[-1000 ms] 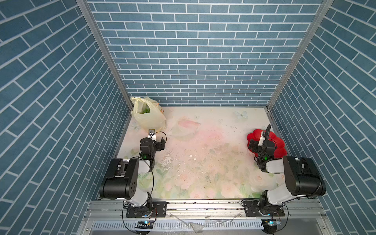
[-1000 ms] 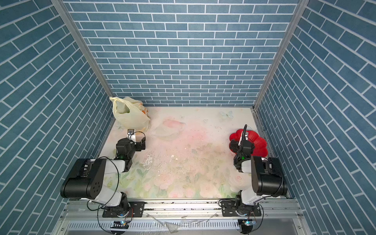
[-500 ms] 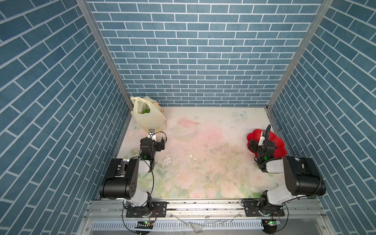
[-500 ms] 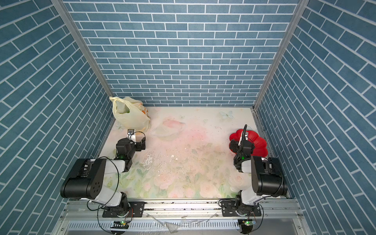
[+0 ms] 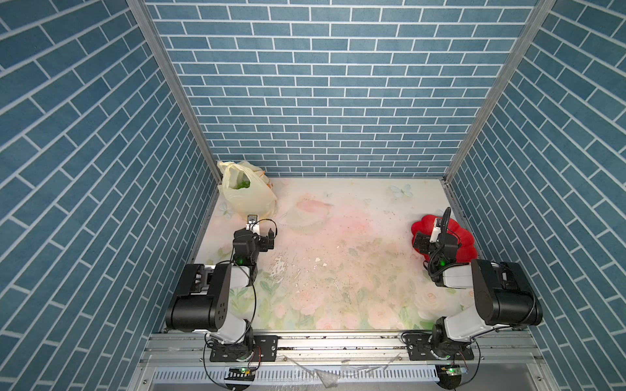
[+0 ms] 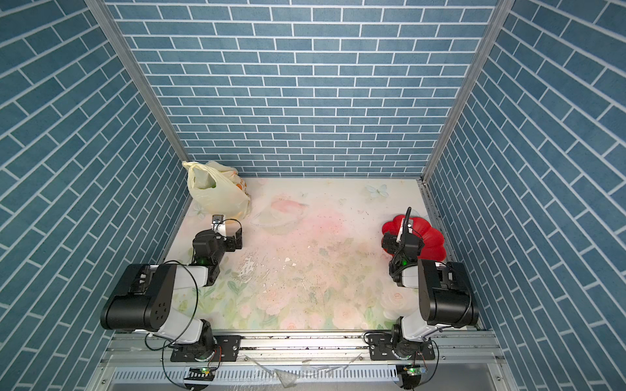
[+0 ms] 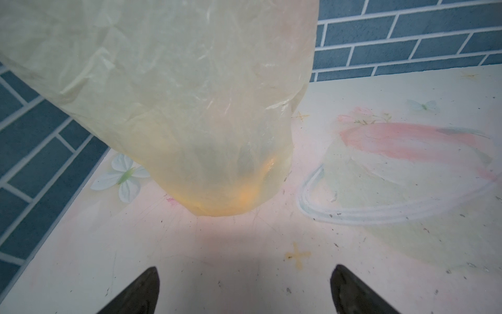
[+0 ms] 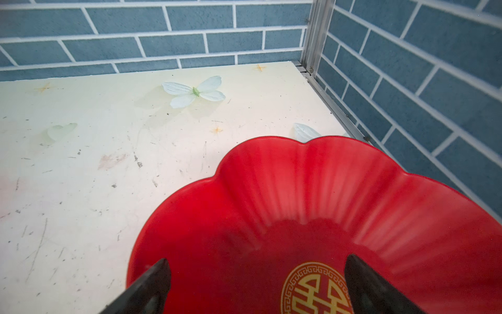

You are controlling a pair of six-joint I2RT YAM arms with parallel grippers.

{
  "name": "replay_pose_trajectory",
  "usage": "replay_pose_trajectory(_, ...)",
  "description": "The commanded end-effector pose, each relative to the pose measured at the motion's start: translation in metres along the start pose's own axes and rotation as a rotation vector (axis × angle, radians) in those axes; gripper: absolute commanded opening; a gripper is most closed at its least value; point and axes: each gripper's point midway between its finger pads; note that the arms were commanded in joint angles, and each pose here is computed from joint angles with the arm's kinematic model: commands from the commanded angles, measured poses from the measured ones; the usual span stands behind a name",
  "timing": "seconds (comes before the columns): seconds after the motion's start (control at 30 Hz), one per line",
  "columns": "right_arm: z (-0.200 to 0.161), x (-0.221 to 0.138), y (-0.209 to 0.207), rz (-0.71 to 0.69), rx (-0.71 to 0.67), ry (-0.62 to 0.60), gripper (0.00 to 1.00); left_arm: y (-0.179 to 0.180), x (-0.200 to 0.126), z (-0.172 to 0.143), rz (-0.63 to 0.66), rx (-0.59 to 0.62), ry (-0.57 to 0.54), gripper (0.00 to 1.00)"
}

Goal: Take fruits out of the plastic bag
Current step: Pick up the plastic bag from the top-left of the table.

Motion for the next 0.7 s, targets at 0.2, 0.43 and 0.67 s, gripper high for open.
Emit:
replay_pose_trajectory(0.2, 0.059, -0.042, 0.019, 0.085, -0.008, -0.100, 0.99, 0.007, -0.064, 0.072, 0.129, -0.104, -0.099, 0.99)
replay_pose_trajectory(0.43, 0.118, -0.074, 0.035, 0.184, 0.212, -0.101, 0.99, 0.010, -0.116, 0.128, 0.081, -0.435, -0.155, 0.99)
replay_pose_trajectory(0.67, 0.142, -0.101, 0.022, 0.113, 0.431, -0.024, 0.99, 0.043, -0.172, 0.156, 0.182, -0.601, -0.156, 0.99)
Point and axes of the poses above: each gripper's point midway between its finger pads, its own x axis out along the fingers, its own y axis along the line the jaws close on, z = x × y, and after that the axes turned 4 degrees about x, right-handed
